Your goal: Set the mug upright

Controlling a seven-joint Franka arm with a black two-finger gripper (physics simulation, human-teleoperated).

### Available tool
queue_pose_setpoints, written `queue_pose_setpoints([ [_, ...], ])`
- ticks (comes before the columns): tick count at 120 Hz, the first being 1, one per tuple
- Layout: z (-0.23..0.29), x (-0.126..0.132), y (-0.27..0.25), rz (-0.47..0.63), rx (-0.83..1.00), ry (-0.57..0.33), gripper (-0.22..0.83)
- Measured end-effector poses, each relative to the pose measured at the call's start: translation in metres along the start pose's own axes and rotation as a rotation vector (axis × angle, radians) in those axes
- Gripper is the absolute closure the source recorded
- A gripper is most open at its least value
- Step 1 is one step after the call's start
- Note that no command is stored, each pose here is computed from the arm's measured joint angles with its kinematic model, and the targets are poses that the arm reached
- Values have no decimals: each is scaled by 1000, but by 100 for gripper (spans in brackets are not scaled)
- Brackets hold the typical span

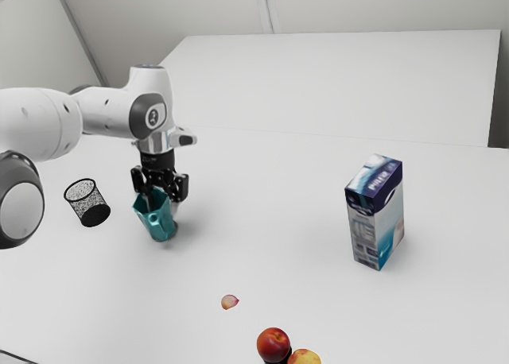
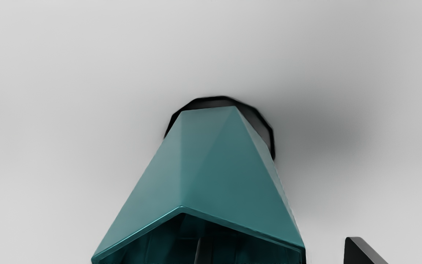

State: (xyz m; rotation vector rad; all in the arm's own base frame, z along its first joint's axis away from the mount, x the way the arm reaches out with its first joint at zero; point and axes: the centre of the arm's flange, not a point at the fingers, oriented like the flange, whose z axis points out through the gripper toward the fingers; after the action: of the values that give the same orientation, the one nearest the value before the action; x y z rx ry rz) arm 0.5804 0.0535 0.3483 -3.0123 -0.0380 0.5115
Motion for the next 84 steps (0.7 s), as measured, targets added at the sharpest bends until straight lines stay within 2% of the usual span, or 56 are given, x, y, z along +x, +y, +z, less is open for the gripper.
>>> queue_pose_setpoints([
  [14,-8,-2,-5,-15,-28,17,15],
  [31,-26,-10,-12,-28,-66,49,8],
  [55,-81,-40,-16,-12,-91,149,3],
  [84,-176,-73,-24,23,-7,307,1],
])
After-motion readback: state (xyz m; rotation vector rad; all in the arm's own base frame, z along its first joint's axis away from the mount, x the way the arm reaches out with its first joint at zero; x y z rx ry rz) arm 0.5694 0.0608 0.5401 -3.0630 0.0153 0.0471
